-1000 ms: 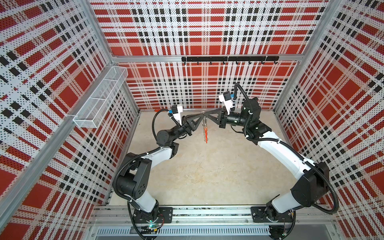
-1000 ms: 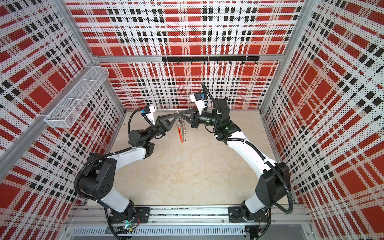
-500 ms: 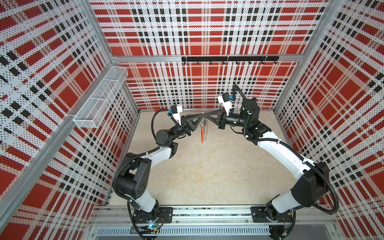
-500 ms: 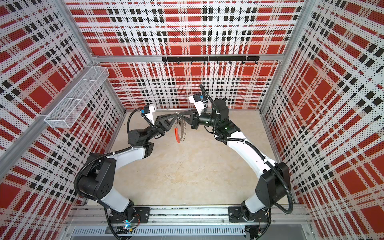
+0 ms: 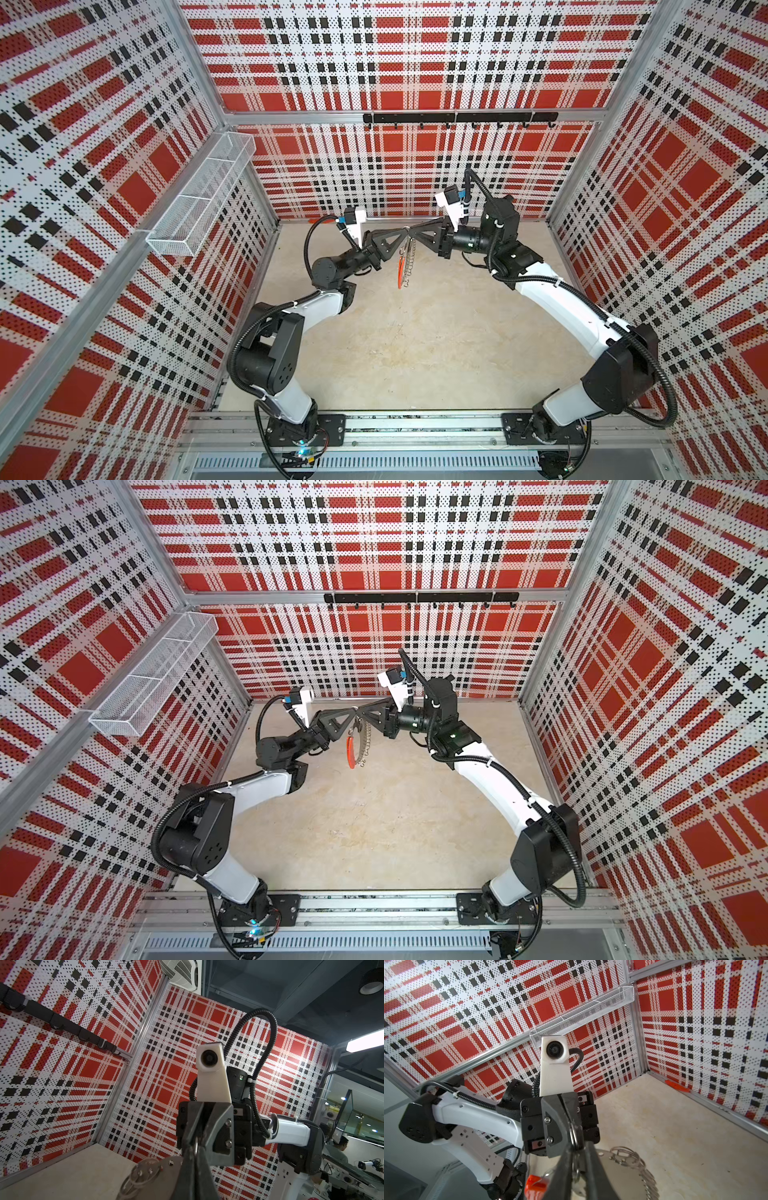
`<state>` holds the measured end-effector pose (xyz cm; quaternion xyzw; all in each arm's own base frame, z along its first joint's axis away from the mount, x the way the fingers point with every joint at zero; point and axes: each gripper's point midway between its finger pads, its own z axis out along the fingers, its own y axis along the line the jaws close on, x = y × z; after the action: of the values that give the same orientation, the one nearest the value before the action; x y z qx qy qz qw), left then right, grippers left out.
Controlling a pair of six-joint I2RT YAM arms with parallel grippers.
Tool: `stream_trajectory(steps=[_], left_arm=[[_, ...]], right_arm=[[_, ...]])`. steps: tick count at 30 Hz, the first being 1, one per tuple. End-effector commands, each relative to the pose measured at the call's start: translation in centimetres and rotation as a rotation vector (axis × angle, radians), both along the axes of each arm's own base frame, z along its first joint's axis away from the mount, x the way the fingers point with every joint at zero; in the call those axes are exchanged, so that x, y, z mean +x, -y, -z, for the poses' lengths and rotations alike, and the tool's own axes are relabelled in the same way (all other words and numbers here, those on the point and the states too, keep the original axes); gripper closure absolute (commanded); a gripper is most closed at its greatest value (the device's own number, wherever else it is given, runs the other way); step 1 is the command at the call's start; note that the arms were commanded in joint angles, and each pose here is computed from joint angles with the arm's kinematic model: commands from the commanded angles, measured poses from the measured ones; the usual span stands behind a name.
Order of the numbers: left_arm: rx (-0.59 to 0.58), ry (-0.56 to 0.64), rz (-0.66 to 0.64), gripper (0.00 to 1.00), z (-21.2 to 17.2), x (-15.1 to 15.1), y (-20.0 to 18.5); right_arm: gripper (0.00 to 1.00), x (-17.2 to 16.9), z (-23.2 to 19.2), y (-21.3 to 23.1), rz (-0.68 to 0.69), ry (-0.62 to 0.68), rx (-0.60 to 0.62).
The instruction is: Put the keys on the keyring
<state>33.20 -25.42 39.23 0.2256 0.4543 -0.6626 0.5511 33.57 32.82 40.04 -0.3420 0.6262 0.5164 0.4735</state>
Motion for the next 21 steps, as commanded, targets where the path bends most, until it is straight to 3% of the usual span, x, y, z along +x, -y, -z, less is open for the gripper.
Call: stream_trajectory(steps=[1, 6, 18, 21], left_arm=[[-0.058, 0.194, 0.016, 1.0, -3.2, -3.1, -0.9], [-0.06, 0.191, 0.014, 1.0, -3.2, -3.0, -1.0], [-0.067, 0.189, 0.019, 1.0, -3.3, -2.9, -1.0], [-0.068, 0.189, 0.018, 1.0, -3.3, -2.9, -1.0]], right_arm=[[0.72, 0.1, -1.6, 1.3, 0.022, 0.011, 0.036], [0.67, -0.2, -1.9, 1.1, -0.009, 0.008, 0.044], [0.7, -0.8, -0.9, -0.3, -0.07, -0.016, 0.035], [0.75, -0.7, -0.7, -0.5, -0.072, -0.021, 0.035]])
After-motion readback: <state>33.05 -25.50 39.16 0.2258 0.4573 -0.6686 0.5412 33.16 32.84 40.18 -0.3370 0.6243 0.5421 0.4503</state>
